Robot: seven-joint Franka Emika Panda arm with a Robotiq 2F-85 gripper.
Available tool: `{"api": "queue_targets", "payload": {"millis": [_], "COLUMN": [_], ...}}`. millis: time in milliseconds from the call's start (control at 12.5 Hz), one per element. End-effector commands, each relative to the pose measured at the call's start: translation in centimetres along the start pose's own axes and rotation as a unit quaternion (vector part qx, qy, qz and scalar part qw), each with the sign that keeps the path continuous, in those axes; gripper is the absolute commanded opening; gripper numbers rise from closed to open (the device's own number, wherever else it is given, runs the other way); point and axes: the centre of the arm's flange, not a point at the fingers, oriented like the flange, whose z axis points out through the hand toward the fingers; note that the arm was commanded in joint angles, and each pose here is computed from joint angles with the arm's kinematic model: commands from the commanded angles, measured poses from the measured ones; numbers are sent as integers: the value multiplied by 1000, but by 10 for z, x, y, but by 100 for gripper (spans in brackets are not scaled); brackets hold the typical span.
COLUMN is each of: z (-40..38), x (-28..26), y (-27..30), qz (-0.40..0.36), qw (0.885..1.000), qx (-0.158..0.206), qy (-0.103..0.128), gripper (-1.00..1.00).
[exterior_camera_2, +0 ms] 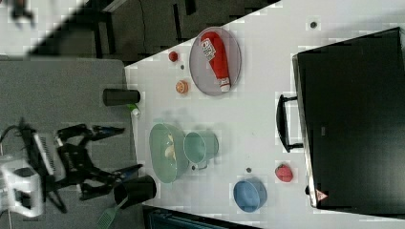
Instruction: Pick Banana and place it in strainer.
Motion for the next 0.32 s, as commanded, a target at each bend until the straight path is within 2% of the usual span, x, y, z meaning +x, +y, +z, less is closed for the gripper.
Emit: {"api": "queue_targets", "payload": {"millis": [80,320], "z": [22,24], "x": [-51,-52], "y": [-37,-37], "qz": [-111,-111], "qw": [993,993], "qx": [-27,-28], "qy": [-6,-7], "gripper": [100,100]}}
